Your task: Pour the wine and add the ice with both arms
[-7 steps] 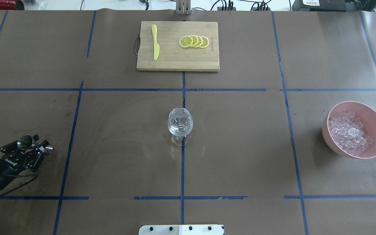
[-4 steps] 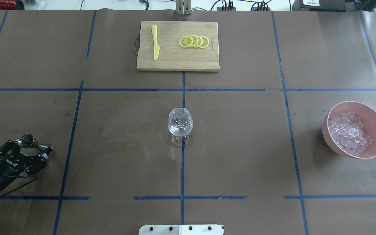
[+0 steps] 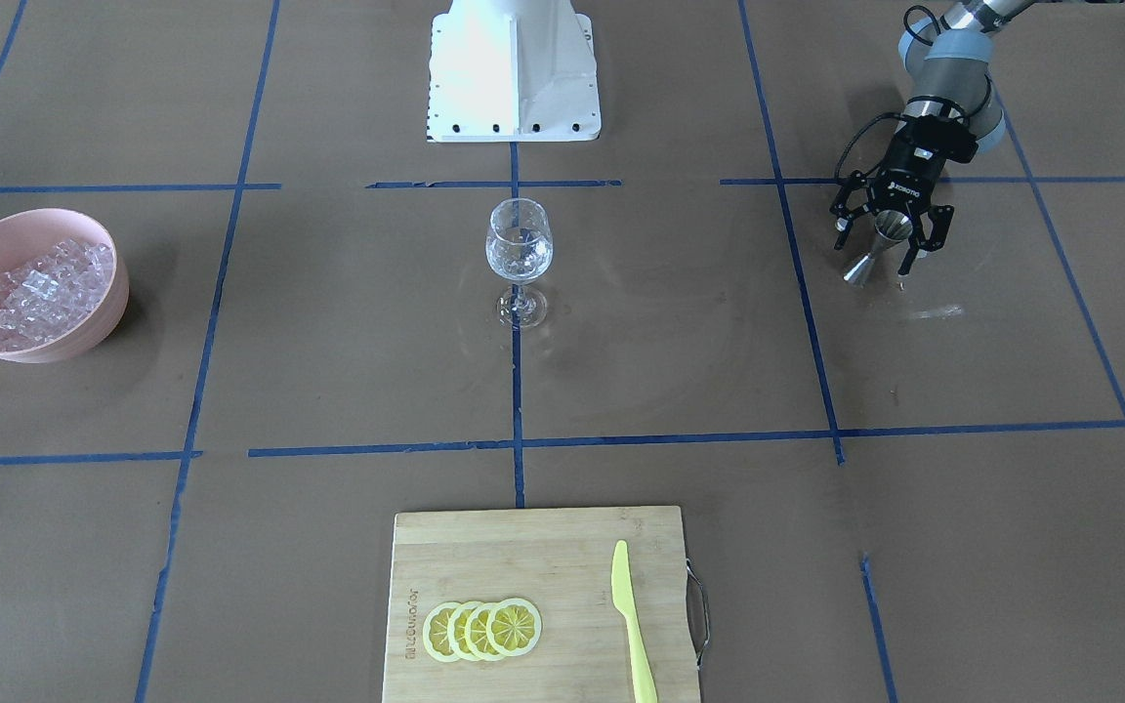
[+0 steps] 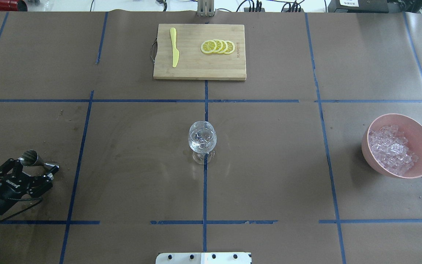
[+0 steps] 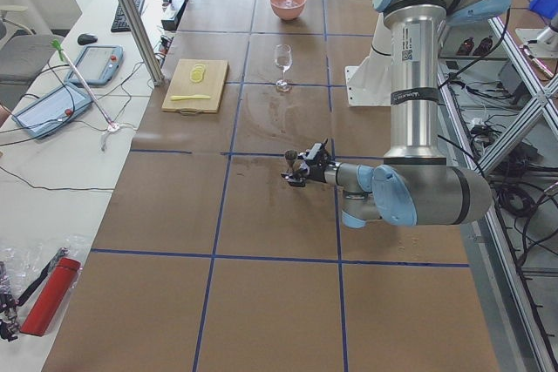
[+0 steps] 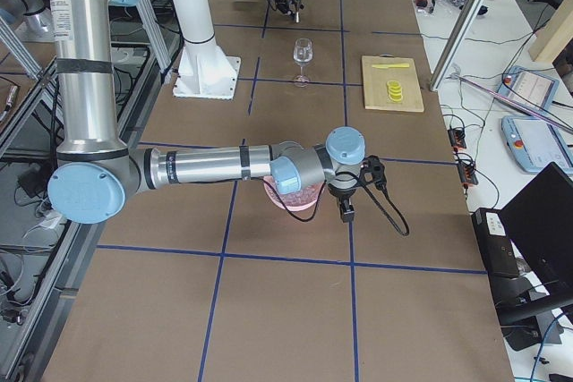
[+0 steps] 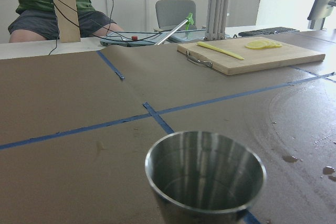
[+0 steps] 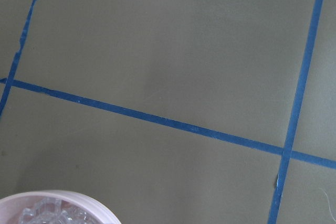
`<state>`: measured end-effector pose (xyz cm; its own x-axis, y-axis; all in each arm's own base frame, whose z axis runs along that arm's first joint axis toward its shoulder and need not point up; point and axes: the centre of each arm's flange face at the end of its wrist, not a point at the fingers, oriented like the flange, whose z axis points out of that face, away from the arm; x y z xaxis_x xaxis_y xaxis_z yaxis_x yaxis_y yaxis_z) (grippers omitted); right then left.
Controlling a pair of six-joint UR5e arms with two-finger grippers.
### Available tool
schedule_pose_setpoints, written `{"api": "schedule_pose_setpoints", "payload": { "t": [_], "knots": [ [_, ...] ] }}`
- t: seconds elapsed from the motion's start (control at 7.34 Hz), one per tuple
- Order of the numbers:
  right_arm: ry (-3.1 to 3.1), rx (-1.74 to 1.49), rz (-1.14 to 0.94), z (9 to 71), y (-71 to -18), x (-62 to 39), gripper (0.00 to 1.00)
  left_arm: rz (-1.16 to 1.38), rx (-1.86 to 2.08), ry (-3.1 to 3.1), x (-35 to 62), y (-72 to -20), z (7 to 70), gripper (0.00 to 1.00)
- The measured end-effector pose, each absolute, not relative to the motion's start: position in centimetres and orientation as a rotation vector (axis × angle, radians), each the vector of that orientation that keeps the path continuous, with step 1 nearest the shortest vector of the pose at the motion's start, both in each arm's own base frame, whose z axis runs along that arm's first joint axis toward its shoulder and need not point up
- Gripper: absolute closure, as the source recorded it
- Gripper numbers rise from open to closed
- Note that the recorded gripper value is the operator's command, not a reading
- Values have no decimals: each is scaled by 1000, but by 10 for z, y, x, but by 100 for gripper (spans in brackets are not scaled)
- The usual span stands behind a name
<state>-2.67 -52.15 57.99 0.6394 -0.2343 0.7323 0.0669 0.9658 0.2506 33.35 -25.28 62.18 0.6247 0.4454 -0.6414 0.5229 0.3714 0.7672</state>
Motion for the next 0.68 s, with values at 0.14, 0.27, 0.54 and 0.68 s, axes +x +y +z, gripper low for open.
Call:
{"api": "schedule_pose_setpoints", "payload": {
  "t": [0.14,0.27,0.54,0.68],
  "knots": [
    [-862,209,-174,579,-522,-27,0,-46,1239,951,334,-252,622,1],
    [-861,210,-174,579,-522,-27,0,-15,1226,944,333,-251,625,1],
    [-861,213,-175,578,-522,-27,0,86,1171,935,314,-243,627,1],
    [-862,214,-176,577,-522,-27,0,144,1142,929,294,-237,624,1]
  ]
}}
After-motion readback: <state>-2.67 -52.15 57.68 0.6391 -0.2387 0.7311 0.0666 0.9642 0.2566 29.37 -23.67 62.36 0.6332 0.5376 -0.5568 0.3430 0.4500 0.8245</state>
